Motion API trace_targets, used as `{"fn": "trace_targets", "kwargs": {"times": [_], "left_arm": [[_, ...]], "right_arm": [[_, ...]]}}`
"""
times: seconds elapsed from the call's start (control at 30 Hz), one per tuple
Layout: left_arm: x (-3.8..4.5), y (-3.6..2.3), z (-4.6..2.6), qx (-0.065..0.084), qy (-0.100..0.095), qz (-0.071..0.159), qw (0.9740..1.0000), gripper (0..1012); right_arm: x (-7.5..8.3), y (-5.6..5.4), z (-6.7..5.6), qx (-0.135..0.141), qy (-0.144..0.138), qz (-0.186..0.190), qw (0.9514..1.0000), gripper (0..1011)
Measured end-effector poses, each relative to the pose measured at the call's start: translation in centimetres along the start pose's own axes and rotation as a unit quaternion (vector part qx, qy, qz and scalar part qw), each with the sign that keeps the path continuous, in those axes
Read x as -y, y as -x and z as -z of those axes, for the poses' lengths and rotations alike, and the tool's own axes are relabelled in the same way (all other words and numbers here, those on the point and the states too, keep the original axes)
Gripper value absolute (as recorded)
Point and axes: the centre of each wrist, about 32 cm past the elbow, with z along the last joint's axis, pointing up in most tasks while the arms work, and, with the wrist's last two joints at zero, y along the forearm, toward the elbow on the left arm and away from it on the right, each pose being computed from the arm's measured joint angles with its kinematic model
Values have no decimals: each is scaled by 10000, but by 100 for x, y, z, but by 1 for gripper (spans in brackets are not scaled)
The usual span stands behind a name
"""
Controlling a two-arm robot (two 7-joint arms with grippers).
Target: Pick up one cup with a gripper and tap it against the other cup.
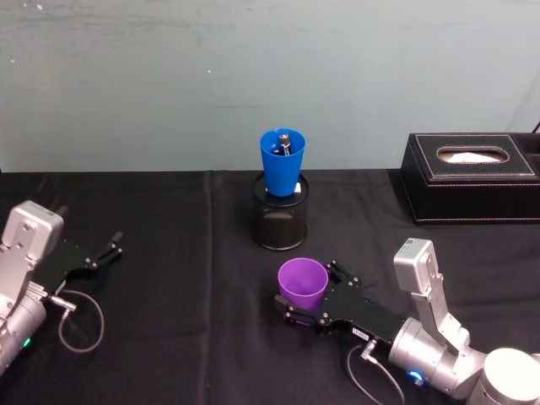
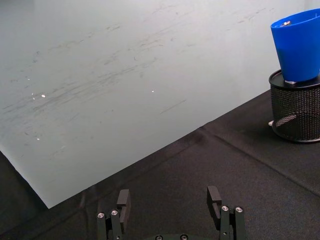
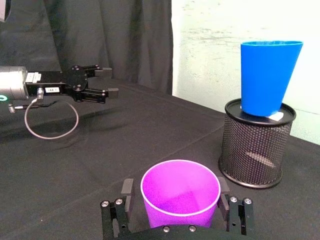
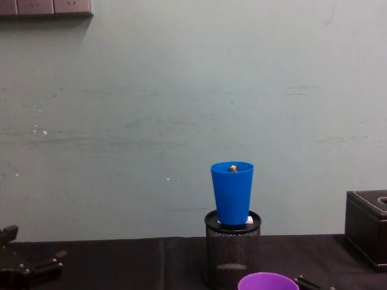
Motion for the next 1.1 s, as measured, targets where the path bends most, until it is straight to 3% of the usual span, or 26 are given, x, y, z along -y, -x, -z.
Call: {"fn": "trace_targets", "kwargs": {"times": [0.43,0.8,1.1], "left_arm": [[0,0,0,0,0,0,10000,1000],[0,0,0,0,0,0,10000,1000],[0,0,0,0,0,0,10000,1000]], "right_arm": [[-7,1,-5,52,0,11,10000,1002],[-6,5,-3,40,-8,12,10000,785],[-4,3,-4,37,-11,14,10000,747]]}}
